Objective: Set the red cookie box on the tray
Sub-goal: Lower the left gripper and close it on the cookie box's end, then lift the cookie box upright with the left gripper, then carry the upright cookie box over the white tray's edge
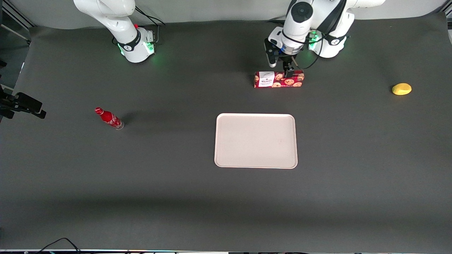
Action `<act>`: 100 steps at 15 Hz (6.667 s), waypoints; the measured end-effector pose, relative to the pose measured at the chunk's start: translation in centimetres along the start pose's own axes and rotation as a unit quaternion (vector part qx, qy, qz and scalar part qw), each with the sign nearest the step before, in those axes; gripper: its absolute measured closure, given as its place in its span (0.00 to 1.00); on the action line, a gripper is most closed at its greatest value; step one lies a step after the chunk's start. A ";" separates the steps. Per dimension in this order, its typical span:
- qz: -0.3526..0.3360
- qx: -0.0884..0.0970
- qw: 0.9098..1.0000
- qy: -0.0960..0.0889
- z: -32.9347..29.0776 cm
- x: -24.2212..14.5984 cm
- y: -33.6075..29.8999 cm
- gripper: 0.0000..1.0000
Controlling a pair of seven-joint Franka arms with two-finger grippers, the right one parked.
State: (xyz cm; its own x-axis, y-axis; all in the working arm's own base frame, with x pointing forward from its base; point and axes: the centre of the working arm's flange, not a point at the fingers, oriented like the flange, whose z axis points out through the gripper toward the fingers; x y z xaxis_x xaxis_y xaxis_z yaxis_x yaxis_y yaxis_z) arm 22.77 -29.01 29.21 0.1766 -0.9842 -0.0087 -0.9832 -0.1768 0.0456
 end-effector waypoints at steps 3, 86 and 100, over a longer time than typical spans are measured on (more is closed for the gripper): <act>-0.003 0.012 1.000 -0.002 1.9 2.0 3.0 0.00; -0.665 -0.018 0.746 0.019 -13.6 3.8 -29.9 0.94; -0.652 -0.031 0.756 0.038 1.8 5.7 -33.9 0.94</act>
State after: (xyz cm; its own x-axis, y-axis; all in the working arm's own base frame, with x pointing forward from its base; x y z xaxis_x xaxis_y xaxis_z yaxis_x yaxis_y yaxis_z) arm 57.06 -28.60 25.84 0.9991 0.0314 -0.0292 0.0340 -0.9950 0.0940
